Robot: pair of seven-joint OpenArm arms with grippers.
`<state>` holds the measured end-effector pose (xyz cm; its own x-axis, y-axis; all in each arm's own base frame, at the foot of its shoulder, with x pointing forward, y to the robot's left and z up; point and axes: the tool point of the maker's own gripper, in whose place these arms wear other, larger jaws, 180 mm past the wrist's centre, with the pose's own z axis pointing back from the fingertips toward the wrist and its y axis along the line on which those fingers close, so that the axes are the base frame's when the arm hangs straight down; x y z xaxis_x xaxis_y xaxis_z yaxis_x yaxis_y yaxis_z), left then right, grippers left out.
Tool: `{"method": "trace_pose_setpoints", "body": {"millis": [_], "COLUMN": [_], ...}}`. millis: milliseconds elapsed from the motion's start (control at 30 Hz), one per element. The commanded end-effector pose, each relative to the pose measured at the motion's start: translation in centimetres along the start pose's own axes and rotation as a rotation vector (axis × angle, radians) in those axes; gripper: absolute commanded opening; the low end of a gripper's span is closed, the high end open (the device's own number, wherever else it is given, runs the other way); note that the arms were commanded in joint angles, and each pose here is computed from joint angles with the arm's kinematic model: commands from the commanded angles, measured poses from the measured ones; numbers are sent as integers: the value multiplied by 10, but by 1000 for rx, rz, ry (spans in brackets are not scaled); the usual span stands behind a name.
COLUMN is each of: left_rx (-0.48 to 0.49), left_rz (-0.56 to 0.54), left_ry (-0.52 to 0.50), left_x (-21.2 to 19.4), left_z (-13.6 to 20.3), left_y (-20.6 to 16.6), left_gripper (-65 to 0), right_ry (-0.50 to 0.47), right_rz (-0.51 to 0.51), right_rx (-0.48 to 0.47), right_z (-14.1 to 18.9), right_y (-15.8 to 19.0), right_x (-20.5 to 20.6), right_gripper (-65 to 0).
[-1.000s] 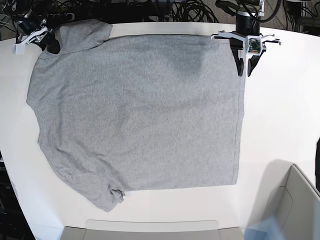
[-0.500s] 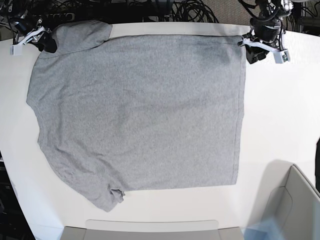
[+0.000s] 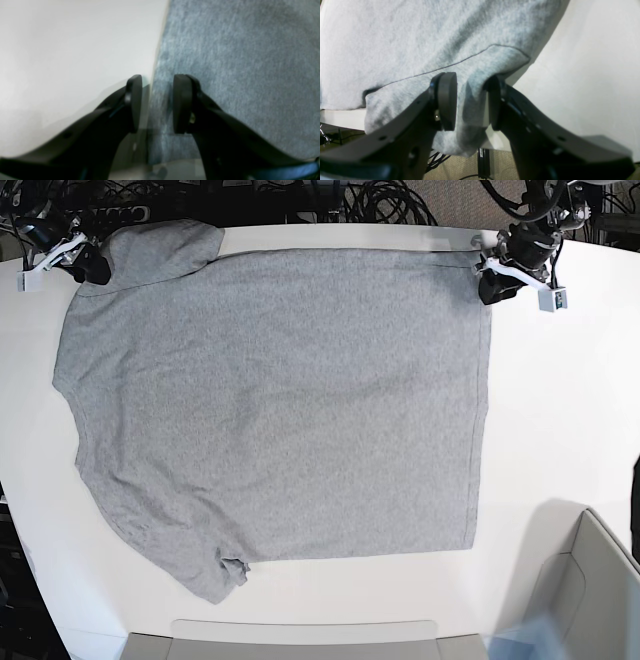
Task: Fold the T-shirt properly
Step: 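Lower both grippers to the shirt's hem corners and grasp them, then lift the hem with both grippers and fold it toward the collar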
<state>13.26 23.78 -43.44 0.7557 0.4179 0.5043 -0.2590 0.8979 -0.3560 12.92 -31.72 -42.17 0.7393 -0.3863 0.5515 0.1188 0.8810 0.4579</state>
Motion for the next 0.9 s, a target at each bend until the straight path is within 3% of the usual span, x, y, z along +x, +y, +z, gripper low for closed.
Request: {"method": "trace_pose_setpoints", "body": {"millis": [0, 267, 367, 467, 567, 600, 867], "left_rx": [11, -95, -98, -78, -67, -55, -12], "left_rz": [-15, -81, -75, -55, -49, -43, -69], "left_ry": [26, 130, 152, 172, 168, 161, 55], "left_x": [-5, -36, -44, -52, -51, -49, -14], "left_z": [4, -9, -12, -14, -13, -12, 12], "left_y": [2, -36, -37, -27, -24, -19, -9], "left_gripper": [-431, -431, -437, -501, -621, -650, -650], "right_ry": [185, 176, 177, 177, 181, 187, 135], "right_rz": [57, 60, 62, 65, 78, 87, 263], "right_rx": [-63, -59, -61, -62, -69, -76, -70], "right_z": [8, 4, 4, 4, 3, 2, 15], "right_y": [-15, -13, -14, -14, -15, -16, 12], "right_x": [-36, -32, -32, -31, -29, -28, 5], "right_gripper": [-422, -422, -455, -545, -650, -650, -650]}}
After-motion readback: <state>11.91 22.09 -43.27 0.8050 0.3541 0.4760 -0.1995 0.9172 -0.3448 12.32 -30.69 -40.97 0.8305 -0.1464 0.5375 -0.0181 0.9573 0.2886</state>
